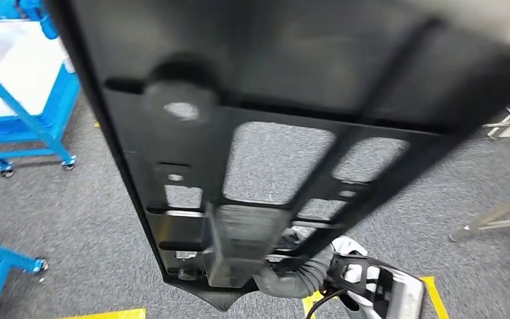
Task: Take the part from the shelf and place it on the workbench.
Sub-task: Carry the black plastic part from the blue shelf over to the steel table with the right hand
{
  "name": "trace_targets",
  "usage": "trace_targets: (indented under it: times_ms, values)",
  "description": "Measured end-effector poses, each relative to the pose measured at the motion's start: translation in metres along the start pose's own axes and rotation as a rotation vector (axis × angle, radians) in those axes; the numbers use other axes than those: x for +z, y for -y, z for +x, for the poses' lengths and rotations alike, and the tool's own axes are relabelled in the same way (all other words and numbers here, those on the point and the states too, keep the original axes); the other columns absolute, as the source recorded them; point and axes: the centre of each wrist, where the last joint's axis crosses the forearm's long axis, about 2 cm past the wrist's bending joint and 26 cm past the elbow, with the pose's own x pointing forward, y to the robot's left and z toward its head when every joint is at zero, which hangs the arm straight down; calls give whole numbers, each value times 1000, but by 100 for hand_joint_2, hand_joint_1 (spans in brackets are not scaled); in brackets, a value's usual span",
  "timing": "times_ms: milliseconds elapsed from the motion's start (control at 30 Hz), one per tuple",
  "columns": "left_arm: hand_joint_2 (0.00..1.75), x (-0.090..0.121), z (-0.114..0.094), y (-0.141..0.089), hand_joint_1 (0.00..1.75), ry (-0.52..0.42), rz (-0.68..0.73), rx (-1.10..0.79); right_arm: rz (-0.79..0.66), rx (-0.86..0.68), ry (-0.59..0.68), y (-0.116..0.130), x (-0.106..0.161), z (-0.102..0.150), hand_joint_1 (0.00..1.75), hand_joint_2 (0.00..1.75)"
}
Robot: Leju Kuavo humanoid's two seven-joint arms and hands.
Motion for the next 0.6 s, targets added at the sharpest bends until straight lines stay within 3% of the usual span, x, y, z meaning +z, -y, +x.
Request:
trace_targets:
  times_ms: [600]
  values:
    - [0, 3, -7, -4, 0, -43, 1, -31, -50, -3, -59, -7, 11, -7, 169, 175]
